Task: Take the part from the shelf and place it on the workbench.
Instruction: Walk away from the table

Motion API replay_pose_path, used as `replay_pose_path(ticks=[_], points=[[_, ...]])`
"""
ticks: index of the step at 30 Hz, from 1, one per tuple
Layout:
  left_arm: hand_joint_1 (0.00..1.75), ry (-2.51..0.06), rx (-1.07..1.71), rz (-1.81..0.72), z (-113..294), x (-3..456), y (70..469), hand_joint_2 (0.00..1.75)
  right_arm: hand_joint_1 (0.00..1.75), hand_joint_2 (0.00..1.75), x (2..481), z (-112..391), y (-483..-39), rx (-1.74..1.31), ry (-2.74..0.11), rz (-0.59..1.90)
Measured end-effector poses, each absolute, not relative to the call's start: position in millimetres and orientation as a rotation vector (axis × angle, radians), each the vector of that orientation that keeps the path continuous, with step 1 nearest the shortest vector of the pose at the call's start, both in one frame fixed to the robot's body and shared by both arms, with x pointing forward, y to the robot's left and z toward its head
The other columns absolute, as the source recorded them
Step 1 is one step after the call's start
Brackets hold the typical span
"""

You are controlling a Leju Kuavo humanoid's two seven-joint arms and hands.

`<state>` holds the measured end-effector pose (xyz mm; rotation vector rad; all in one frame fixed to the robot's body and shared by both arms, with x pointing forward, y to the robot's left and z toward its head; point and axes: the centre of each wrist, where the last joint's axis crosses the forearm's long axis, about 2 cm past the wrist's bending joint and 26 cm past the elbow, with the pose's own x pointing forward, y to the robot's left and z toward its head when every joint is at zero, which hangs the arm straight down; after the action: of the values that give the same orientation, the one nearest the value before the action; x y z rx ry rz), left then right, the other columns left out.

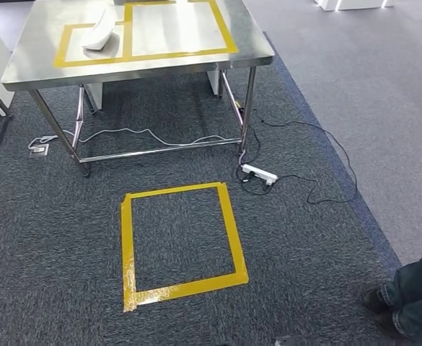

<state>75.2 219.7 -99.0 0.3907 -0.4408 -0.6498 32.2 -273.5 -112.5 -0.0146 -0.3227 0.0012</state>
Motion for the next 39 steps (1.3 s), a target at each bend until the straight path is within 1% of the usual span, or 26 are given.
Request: replay_pose_path(ticks=[39], points=[[0.00, -0.428, 0.374, -0.663, -98.8, 77.4, 218.7, 0.00, 0.00, 0.00, 31.6, -112.7, -277.7, -0.015, -0.325, 0.021]])
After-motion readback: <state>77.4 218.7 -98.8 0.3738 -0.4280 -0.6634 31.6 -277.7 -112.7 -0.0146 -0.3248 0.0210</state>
